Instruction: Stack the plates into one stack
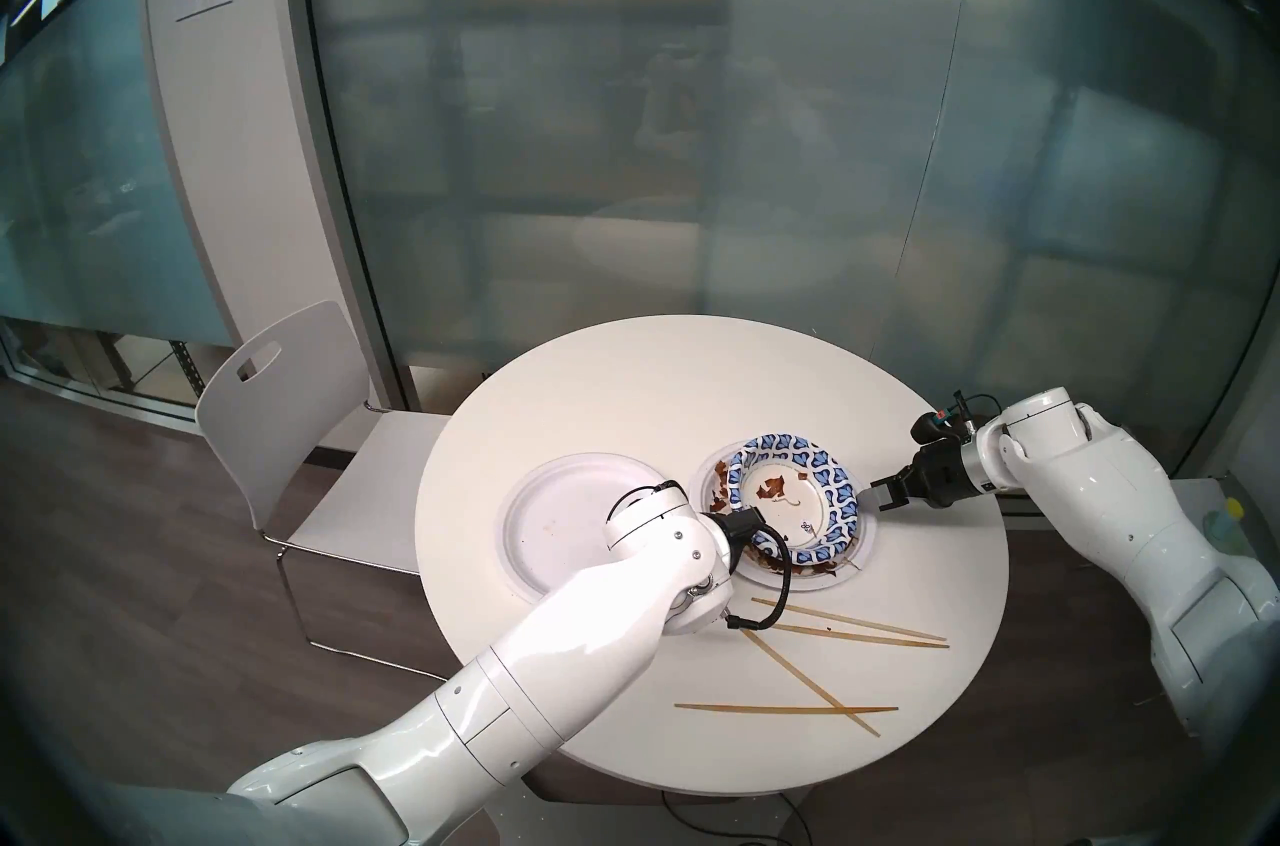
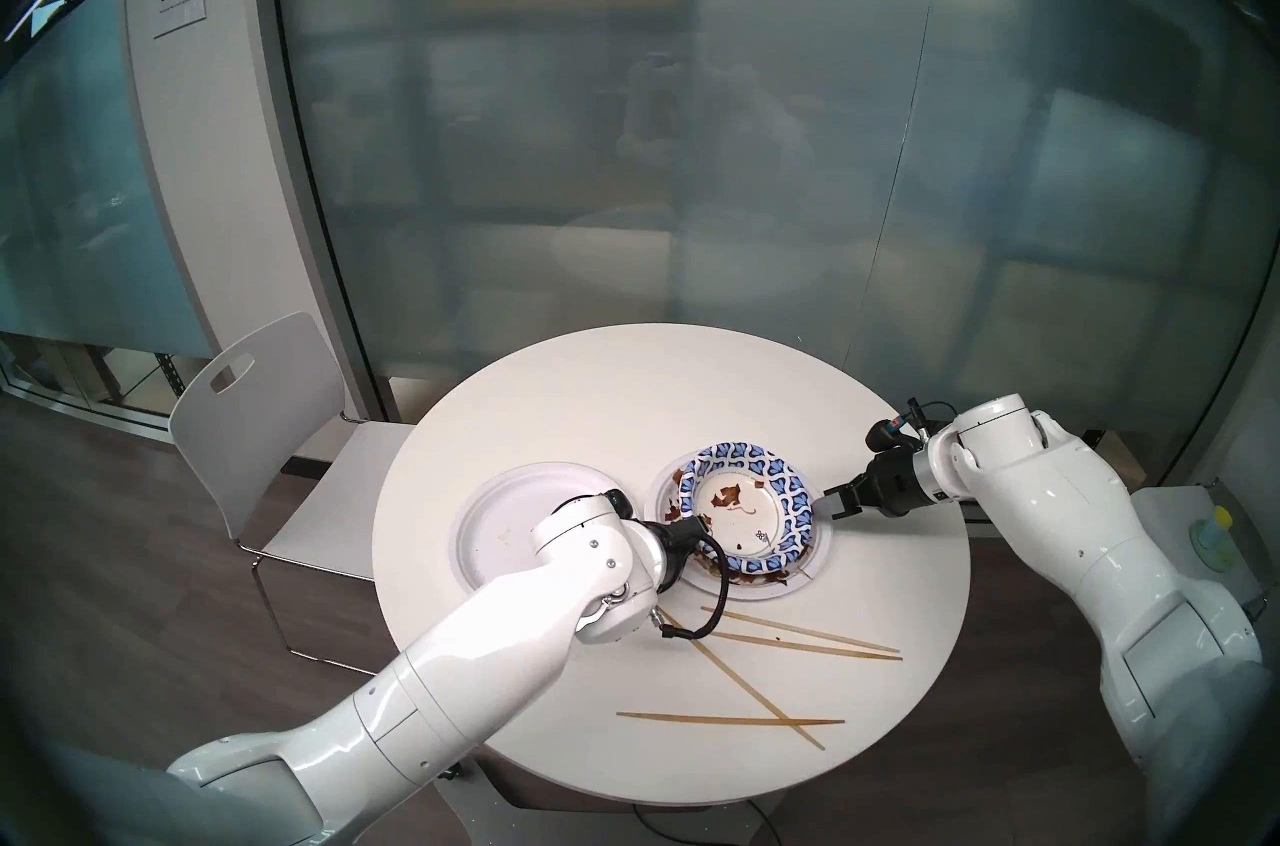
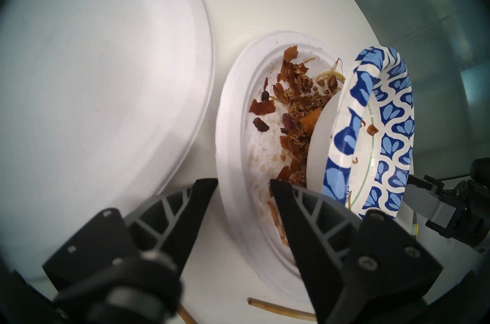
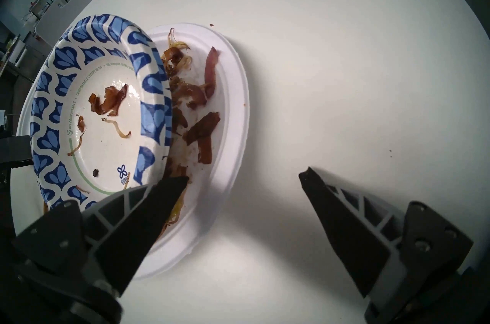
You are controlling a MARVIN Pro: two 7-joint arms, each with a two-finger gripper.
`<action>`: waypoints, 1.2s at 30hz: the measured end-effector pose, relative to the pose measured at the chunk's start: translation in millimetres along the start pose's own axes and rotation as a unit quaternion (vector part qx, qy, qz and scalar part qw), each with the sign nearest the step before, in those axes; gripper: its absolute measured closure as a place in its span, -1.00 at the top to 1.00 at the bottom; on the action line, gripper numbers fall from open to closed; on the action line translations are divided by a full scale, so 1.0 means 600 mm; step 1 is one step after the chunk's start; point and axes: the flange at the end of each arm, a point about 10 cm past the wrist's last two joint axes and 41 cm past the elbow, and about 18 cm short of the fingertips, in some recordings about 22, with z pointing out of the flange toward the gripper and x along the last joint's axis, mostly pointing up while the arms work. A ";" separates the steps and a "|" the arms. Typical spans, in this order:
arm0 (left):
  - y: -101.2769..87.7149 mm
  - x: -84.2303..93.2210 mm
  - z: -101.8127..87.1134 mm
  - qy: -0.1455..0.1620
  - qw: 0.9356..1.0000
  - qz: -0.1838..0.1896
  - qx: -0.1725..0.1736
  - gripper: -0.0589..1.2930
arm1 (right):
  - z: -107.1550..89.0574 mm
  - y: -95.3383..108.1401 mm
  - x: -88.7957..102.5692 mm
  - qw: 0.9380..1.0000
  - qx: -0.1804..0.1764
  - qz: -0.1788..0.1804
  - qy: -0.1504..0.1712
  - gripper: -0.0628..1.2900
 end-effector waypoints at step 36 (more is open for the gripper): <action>0.003 -0.016 0.000 -0.006 1.000 -0.006 0.005 0.08 | 0.008 -0.005 0.006 1.000 0.017 -0.006 0.005 0.74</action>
